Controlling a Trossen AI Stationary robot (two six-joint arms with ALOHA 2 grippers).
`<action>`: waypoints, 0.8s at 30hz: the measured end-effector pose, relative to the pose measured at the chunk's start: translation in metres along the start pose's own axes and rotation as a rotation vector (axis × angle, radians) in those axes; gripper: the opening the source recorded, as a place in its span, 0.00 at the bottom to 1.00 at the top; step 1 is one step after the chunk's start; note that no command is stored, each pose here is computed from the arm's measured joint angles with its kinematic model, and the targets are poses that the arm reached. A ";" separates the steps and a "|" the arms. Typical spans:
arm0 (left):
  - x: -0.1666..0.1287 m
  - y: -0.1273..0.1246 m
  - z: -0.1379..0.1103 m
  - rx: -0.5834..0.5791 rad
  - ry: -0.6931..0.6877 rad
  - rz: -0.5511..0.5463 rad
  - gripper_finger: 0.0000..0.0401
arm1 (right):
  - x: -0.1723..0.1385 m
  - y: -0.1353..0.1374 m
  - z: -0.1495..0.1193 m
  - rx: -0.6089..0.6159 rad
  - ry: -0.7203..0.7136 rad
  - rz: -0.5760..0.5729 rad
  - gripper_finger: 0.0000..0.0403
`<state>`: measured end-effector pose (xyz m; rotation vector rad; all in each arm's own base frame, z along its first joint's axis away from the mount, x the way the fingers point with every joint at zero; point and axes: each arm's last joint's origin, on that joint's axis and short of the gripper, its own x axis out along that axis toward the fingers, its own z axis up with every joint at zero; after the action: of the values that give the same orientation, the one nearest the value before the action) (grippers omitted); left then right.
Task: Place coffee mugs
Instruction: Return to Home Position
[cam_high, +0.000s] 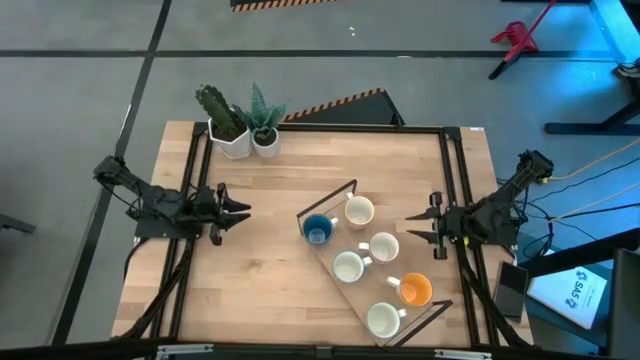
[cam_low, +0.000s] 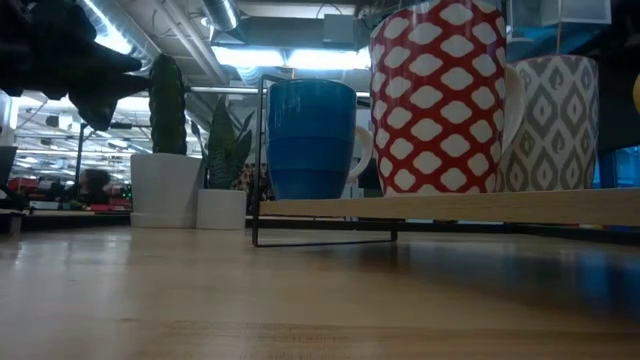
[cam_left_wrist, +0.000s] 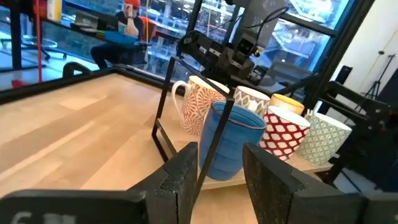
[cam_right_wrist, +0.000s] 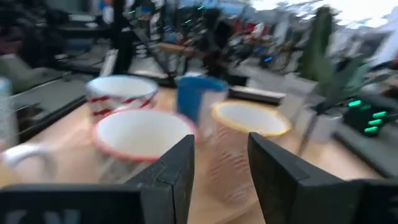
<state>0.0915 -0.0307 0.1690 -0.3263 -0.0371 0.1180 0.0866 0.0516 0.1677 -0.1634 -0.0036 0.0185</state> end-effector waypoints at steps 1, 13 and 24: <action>0.000 0.000 0.000 -0.009 0.004 -0.001 0.30 | 0.000 0.001 -0.001 0.005 0.009 0.024 0.34; 0.004 -0.001 -0.008 0.034 0.073 0.001 0.30 | 0.000 0.003 -0.005 0.014 0.033 0.078 0.34; 0.004 -0.001 -0.007 0.034 0.072 0.002 0.30 | -0.001 0.010 -0.004 -0.108 -0.007 0.314 0.34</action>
<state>0.0961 -0.0338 0.1624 -0.2967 0.0364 0.1085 0.0850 0.0604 0.1617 -0.2711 0.0139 0.3322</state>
